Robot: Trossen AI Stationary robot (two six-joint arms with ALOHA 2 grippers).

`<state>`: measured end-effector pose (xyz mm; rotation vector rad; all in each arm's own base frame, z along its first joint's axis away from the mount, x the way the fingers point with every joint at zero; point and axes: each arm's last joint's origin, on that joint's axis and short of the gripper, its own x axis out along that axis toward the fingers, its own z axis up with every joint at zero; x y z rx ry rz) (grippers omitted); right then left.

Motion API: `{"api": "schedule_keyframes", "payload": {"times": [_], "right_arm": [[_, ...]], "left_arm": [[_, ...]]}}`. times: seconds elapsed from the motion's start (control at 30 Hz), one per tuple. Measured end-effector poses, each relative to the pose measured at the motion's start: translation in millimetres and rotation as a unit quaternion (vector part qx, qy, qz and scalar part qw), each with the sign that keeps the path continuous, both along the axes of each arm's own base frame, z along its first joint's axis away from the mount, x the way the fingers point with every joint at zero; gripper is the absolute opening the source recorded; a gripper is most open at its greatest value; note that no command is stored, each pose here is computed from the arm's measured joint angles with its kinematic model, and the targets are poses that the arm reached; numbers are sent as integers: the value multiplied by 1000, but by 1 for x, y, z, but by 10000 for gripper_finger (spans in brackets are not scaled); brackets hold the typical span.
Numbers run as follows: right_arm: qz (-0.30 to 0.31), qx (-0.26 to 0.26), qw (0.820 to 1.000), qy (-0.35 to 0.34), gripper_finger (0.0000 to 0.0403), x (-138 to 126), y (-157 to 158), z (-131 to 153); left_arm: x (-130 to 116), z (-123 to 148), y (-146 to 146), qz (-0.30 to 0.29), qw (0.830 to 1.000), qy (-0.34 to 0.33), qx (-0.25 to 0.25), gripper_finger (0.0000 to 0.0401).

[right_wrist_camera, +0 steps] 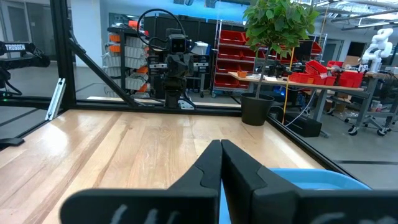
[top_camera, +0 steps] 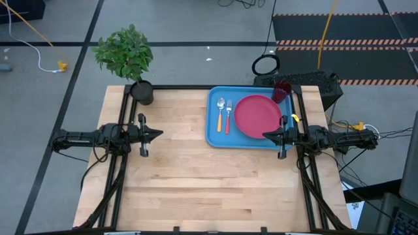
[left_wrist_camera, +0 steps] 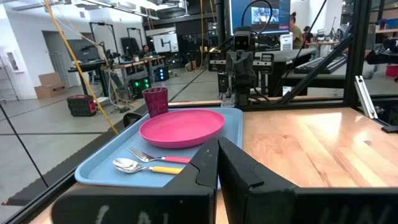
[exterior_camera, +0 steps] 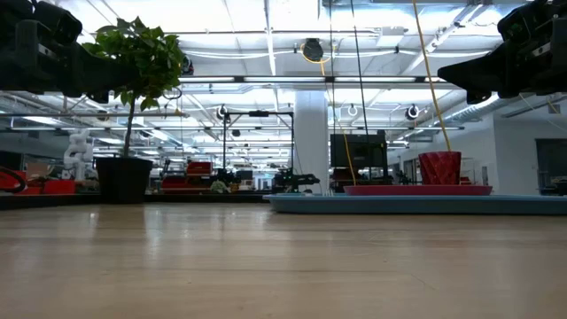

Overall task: Pick and place plate/cup/fork/spoon on tray
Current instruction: Return to Home Position

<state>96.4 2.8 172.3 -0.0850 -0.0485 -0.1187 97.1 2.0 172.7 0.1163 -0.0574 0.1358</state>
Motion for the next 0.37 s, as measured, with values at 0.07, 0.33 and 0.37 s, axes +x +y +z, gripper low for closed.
{"api": "schedule_keyframes", "payload": {"times": [0.07, 0.33, 0.37], "right_arm": [[0, 0, 1000, 0, 0, 0, 0, 0], [0, 0, 1000, 0, 0, 0, 0, 0], [0, 0, 1000, 0, 0, 0, 0, 0]], "left_arm": [[0, 0, 0, 0, 1000, 0, 0, 10], [0, 0, 0, 0, 1000, 0, 0, 10], [0, 0, 0, 0, 1000, 0, 0, 10]]}}
